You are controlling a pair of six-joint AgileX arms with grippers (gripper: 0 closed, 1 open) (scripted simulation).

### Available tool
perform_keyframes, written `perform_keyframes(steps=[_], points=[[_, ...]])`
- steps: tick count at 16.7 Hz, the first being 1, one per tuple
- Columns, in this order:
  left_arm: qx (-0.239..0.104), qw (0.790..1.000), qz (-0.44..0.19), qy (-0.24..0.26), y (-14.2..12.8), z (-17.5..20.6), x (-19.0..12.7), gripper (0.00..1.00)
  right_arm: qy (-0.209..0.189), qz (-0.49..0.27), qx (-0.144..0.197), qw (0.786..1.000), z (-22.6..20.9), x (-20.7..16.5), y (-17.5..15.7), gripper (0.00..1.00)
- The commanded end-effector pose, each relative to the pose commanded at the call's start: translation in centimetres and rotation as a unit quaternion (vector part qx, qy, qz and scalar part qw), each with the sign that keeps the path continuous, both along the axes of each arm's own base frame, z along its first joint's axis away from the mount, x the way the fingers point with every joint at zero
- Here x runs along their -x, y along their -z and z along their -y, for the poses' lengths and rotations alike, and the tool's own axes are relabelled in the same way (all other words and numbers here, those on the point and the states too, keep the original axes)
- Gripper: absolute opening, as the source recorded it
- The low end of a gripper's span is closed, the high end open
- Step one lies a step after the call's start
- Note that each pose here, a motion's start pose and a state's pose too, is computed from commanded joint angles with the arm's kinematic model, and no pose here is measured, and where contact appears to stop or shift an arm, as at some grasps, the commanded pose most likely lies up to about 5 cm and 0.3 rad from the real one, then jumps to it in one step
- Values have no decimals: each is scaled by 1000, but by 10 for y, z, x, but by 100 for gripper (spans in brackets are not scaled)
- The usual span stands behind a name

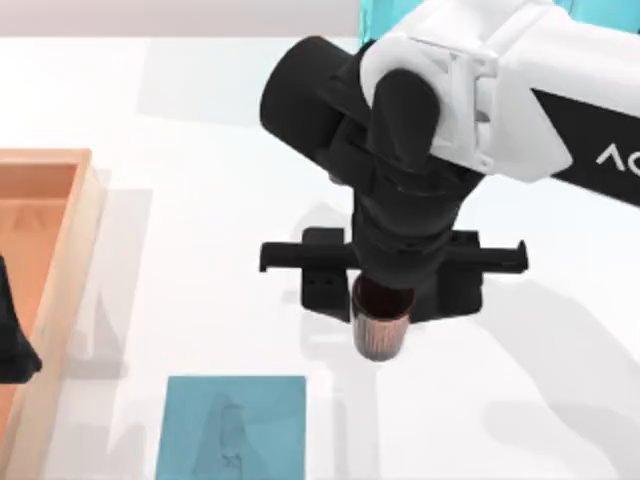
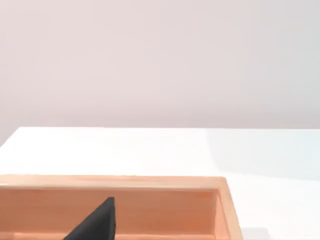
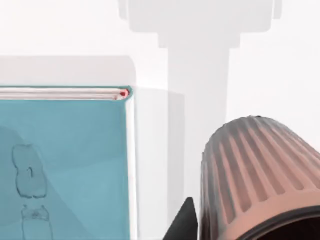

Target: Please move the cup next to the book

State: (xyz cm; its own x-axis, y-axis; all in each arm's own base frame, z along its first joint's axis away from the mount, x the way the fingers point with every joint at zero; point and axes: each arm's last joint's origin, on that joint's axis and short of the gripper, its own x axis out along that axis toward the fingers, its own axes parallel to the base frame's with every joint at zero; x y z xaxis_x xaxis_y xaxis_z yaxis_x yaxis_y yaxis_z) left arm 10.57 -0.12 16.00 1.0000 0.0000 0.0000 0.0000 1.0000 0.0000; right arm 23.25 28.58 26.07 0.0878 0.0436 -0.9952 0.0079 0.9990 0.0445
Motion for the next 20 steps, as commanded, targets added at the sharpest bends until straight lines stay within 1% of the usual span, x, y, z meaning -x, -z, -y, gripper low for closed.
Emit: perform_keyframes(steps=[4, 10, 12, 17, 20], points=[[0, 1000, 0, 0, 0, 0, 0, 100, 2, -1, 3, 1000, 0, -3, 11, 0], [0, 1000, 0, 0, 0, 0, 0, 100, 0, -1, -6, 1000, -3, -5, 49, 0], [0, 1000, 0, 0, 0, 0, 0, 100, 0, 0, -3, 1000, -2, -5, 61, 0], [0, 1000, 0, 0, 0, 0, 0, 100, 0, 0, 0, 1000, -2, -5, 65, 0], [0, 1000, 0, 0, 0, 0, 0, 100, 0, 0, 0, 1000, -2, -5, 65, 23]])
